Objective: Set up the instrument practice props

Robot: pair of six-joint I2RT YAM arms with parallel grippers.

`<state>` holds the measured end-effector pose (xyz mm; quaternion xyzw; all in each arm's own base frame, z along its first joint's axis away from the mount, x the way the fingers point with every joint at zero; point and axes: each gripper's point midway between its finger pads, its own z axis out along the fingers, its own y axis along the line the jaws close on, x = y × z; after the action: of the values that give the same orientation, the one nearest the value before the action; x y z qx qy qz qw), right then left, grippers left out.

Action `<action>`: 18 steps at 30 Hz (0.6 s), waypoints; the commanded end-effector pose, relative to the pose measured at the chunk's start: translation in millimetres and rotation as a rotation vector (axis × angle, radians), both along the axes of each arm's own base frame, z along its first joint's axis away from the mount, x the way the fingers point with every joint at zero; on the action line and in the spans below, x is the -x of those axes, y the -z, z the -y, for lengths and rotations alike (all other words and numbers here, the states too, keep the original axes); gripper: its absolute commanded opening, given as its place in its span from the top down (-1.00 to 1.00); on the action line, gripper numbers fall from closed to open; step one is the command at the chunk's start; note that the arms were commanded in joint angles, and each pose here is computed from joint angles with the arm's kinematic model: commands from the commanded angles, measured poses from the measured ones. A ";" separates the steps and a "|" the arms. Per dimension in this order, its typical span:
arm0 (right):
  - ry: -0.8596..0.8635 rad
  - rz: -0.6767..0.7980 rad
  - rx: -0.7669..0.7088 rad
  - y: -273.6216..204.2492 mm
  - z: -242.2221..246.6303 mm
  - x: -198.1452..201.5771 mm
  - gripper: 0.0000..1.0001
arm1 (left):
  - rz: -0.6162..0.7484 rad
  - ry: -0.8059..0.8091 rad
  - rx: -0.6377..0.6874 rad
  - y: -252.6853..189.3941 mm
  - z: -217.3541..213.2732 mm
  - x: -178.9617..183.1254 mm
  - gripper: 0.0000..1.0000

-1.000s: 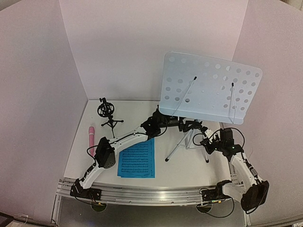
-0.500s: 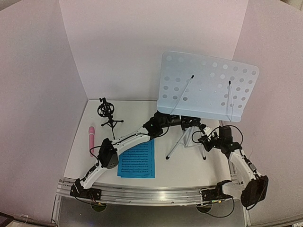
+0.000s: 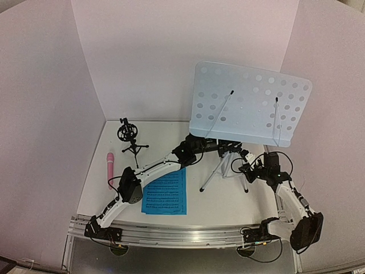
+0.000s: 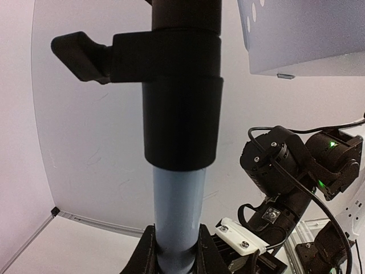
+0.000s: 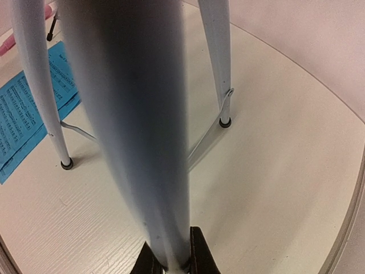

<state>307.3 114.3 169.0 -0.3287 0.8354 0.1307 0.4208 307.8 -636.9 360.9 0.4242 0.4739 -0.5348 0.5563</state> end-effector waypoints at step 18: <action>0.103 -0.104 -0.043 -8.0 8.9 7.0 0.34 | 0.042 0.026 0.137 -71.9 -24.9 13.7 1.00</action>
<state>302.3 111.3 166.7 -0.3088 0.8486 0.1354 0.4076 307.8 -636.6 360.9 0.4280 0.4747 -0.5331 0.5543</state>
